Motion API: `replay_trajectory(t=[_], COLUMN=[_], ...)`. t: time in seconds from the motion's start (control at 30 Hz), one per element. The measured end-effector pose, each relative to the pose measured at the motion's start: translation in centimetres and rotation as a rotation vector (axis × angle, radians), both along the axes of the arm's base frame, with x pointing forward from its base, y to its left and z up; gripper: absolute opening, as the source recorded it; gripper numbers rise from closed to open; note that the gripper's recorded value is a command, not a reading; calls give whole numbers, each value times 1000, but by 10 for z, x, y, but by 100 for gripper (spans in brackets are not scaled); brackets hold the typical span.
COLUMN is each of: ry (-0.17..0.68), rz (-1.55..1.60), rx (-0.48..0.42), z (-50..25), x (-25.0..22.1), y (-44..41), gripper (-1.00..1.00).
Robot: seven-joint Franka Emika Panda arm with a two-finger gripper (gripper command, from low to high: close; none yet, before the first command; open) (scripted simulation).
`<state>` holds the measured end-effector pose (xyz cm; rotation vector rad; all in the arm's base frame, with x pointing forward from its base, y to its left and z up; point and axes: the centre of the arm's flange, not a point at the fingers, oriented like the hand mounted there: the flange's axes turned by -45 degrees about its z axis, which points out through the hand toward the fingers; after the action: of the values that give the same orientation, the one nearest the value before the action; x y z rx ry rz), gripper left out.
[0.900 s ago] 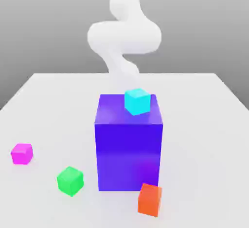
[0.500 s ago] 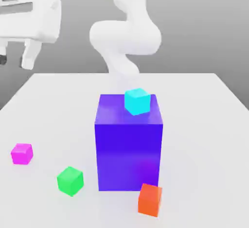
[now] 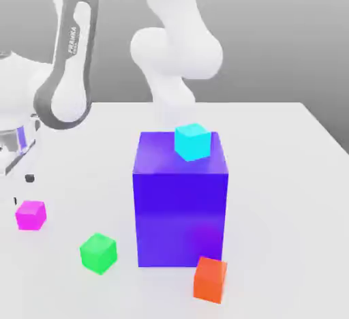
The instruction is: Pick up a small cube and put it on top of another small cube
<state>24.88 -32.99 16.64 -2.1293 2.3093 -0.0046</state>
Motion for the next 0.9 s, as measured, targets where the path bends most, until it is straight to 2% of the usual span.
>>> replay_trajectory(t=[0.1,0.13,0.37,0.57,0.9], ry=[2,2,2,1,-41], rz=[-4,-4,-4,-5,-106], rx=[1,1,1,1,19], z=[-32,-38,-37,19,55], x=[-2,-2,-2,-1,60], y=[1,1,1,1,62], gripper=[0,-100,-100,-100,-100])
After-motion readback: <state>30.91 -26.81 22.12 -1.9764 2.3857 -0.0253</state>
